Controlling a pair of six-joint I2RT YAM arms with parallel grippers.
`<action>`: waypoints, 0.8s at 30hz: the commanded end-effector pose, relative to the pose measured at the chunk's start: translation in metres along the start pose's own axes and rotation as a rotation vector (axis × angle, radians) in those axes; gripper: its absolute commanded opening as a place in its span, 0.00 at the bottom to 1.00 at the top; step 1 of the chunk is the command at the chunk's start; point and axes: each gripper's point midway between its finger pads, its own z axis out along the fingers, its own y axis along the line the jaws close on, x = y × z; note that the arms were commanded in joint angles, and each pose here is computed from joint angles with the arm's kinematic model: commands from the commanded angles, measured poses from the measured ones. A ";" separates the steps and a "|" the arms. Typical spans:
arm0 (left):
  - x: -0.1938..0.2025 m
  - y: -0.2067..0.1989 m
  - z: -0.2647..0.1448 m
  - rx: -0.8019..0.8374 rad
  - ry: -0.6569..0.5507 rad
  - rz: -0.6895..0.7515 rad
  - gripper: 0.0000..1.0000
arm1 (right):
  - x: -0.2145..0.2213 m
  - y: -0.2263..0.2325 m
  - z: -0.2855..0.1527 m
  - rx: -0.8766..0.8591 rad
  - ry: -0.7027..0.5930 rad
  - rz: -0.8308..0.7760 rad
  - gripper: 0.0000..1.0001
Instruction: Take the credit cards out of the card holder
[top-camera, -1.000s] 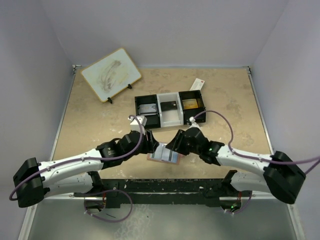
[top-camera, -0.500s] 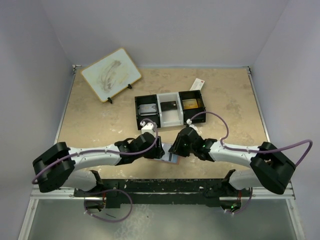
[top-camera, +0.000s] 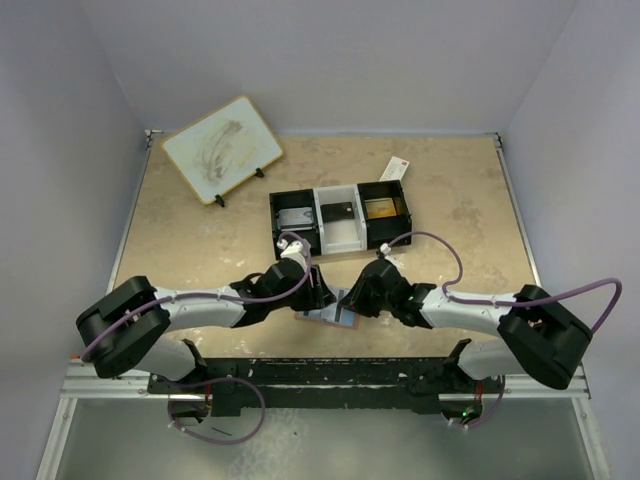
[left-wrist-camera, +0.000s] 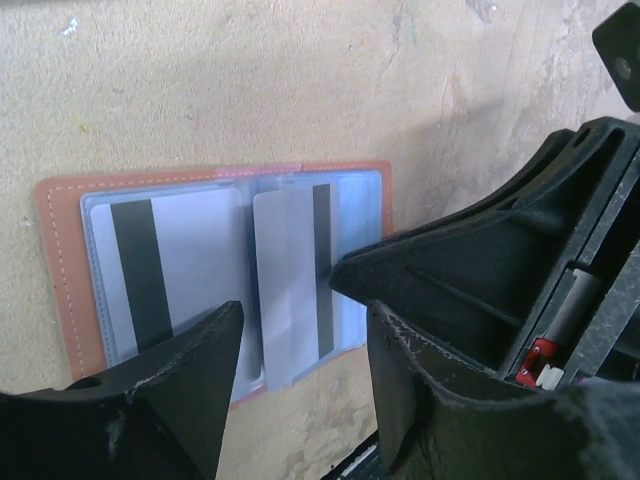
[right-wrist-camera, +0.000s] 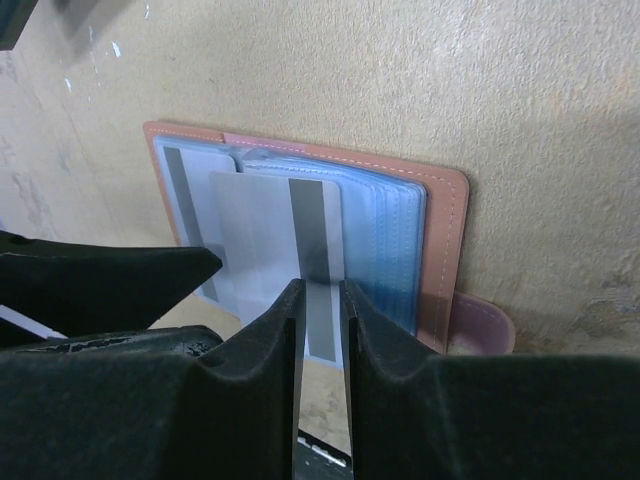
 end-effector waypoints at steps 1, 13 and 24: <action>-0.006 -0.014 0.000 0.098 -0.022 -0.048 0.50 | 0.011 -0.039 0.004 0.122 0.019 0.009 0.24; 0.002 -0.006 0.003 0.159 -0.005 -0.134 0.40 | 0.014 -0.040 0.008 0.121 0.037 0.004 0.23; 0.000 -0.020 0.000 0.300 -0.011 -0.234 0.11 | 0.016 -0.041 0.011 0.125 0.041 0.012 0.23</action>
